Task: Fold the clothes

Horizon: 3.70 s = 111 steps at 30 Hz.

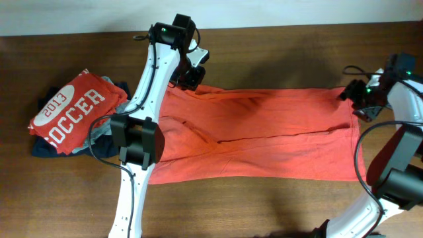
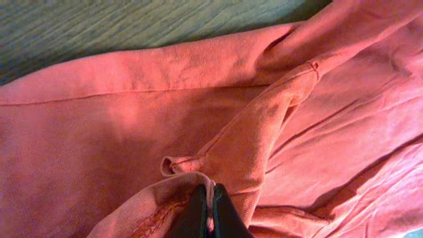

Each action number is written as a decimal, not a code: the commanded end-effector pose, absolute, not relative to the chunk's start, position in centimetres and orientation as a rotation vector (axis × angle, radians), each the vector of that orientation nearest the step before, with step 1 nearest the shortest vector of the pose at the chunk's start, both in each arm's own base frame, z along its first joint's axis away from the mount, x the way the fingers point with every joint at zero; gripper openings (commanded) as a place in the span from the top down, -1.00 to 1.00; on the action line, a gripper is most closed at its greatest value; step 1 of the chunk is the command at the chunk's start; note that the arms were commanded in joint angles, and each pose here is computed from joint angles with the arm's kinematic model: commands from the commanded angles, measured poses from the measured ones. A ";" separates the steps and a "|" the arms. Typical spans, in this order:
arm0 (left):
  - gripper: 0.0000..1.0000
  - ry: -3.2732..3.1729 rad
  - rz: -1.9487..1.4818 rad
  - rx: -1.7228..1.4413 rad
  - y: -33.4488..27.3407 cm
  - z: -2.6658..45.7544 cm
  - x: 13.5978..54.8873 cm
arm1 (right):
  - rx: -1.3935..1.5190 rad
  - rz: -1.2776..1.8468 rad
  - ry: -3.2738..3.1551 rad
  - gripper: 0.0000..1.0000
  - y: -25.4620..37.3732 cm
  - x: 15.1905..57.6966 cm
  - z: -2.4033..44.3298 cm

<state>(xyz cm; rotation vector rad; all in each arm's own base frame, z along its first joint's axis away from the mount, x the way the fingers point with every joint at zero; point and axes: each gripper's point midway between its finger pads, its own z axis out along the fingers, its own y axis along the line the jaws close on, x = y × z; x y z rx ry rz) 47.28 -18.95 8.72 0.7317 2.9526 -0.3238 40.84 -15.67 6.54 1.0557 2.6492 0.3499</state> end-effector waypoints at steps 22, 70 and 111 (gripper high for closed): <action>0.98 2.923 -0.347 0.709 -19.4 9.2 47.9 | 1.312 0.476 2.469 0.07 -17.6 44.9 0.4; 0.99 2.915 -0.343 0.707 -19.3 9.8 47.9 | 1.259 0.506 2.389 0.92 -18.4 46.0 3.4; 0.99 2.983 -0.146 0.654 -18.2 13.6 44.8 | 1.181 0.606 2.556 0.92 -15.9 39.2 9.4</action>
